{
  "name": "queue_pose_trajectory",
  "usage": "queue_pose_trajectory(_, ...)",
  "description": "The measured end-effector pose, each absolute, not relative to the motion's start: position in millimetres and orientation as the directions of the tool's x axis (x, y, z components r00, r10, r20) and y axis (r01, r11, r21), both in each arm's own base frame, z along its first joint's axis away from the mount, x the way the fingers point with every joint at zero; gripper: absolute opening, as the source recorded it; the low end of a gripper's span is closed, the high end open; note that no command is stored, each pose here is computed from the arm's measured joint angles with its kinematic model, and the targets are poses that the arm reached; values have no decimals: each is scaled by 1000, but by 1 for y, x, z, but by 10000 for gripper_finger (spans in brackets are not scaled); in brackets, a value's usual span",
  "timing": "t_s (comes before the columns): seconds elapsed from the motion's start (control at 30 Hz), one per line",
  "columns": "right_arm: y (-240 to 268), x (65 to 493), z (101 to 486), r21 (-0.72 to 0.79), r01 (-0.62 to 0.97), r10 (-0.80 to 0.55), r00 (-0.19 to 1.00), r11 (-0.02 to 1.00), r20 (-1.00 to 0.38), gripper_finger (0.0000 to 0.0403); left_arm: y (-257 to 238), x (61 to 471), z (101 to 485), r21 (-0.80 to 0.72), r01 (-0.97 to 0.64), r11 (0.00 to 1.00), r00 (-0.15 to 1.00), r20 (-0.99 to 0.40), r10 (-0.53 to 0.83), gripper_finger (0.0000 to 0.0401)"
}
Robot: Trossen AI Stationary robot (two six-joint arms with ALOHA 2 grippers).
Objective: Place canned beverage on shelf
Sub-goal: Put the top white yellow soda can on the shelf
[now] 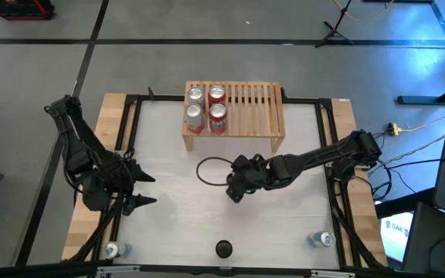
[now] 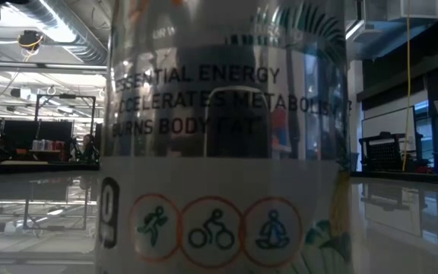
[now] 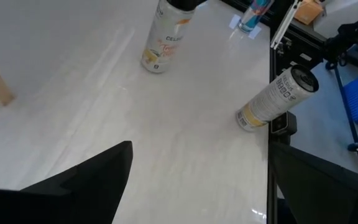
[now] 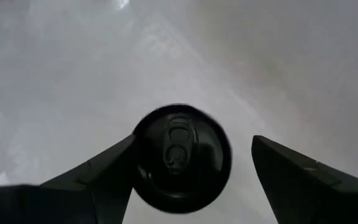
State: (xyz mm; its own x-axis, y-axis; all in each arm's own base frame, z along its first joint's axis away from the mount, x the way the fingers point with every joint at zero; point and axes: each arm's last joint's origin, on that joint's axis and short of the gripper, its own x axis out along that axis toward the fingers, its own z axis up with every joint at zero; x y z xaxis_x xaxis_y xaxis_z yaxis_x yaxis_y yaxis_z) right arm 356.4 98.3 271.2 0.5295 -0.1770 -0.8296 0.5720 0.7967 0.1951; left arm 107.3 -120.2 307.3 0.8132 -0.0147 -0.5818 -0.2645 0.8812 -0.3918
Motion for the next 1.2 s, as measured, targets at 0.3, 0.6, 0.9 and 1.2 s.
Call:
queue_pose_trajectory(0.3, 96, 354, 272, 152, 588, -226, 519, 795, -825, 303, -120, 107, 307, -392, -264, 881, 813, -582, -15, 369)
queue_pose_trajectory(0.6, 104, 344, 305, 126, 518, -215, 547, 846, -809, 303, -120, 107, 307, -393, -263, 881, 811, -584, -18, 369)
queue_pose_trajectory(0.9, 151, 309, 276, 33, 407, -184, 481, 913, -857, 303, -121, 107, 307, -403, -250, 881, 803, -594, -44, 369)
queue_pose_trajectory(1.2, 149, 278, 234, 186, 380, -123, 659, 906, -742, 303, -122, 107, 307, -409, -246, 879, 795, -603, -58, 369)
